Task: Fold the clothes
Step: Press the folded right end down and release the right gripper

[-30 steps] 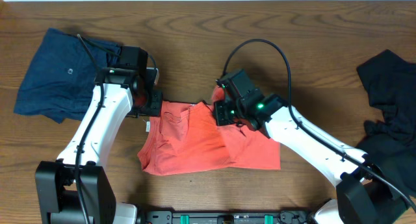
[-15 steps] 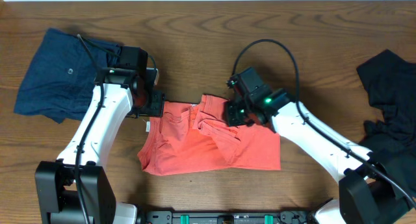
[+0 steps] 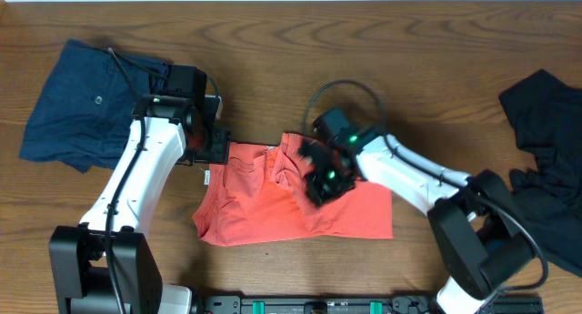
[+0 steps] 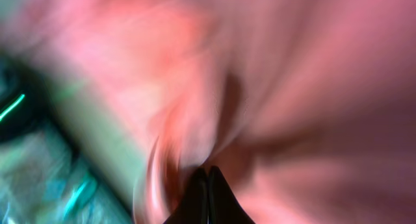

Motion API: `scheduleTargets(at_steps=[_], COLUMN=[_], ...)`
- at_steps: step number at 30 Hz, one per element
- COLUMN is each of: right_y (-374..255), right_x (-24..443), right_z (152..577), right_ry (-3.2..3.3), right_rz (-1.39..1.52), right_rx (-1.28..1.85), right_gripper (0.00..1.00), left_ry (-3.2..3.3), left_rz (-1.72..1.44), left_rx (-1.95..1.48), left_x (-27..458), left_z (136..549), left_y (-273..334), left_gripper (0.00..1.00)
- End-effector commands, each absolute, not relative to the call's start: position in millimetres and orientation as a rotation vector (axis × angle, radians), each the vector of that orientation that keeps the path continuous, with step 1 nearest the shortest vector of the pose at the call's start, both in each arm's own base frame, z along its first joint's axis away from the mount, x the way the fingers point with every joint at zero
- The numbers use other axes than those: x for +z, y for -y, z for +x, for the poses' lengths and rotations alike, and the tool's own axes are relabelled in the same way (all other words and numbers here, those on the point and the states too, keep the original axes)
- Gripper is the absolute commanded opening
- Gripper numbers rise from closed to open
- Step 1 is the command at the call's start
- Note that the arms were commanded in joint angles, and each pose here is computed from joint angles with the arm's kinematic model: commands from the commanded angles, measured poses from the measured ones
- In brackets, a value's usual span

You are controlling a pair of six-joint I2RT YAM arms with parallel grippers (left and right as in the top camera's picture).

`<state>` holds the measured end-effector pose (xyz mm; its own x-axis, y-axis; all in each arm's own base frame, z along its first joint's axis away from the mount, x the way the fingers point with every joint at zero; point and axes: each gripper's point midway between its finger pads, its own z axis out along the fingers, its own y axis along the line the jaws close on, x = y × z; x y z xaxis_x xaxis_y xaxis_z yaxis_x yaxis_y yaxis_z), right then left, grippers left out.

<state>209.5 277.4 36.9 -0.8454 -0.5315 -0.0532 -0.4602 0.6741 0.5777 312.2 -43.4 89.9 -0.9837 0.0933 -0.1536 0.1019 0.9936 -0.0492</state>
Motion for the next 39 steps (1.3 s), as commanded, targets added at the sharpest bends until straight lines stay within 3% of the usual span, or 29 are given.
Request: scheduleTargets(at_steps=[1, 5, 10, 11, 19, 29, 32, 36, 39], right_y=[-315, -291, -236, -227, -190, -178, -178, -178, -173], right_x=[98, 92, 88, 87, 84, 82, 82, 82, 81], right_z=[168, 202, 256, 262, 281, 280, 281, 282, 285], right_ry=[2.45, 2.774, 3.187, 3.229, 3.273, 3.259, 3.261, 3.269, 3.287], right_rz=[1.35, 1.295, 0.844, 0.744, 0.403, 0.361, 0.361, 0.361, 0.355], right_rx=[-1.344, -1.012, -0.564, -0.513, -0.467, -0.442, -0.445, -0.436, -0.387], right_gripper=[0.01, 0.04, 0.1, 0.1, 0.06, 0.06, 0.07, 0.07, 0.06], left_ry=[-2.997, -2.997, -3.033, -3.047, -3.16, -3.161, -3.177, -3.192, -3.196], left_rz=[0.138, 0.138, 0.136, 0.125, 0.04, 0.079, 0.071, 0.091, 0.093], left_rx=[-0.088, -0.088, -0.086, -0.085, -0.163, -0.705, -0.708, -0.716, -0.722], left_x=[87, 87, 85, 82, 26, -10, -19, -24, -24], left_z=[310, 310, 303, 301, 277, 258, 252, 243, 241], left_y=[42, 42, 41, 41, 45, 69, 68, 68, 69], left_gripper=[0.66, 0.66, 0.66, 0.71, 0.96, 1.0, 0.91, 0.55, 0.53])
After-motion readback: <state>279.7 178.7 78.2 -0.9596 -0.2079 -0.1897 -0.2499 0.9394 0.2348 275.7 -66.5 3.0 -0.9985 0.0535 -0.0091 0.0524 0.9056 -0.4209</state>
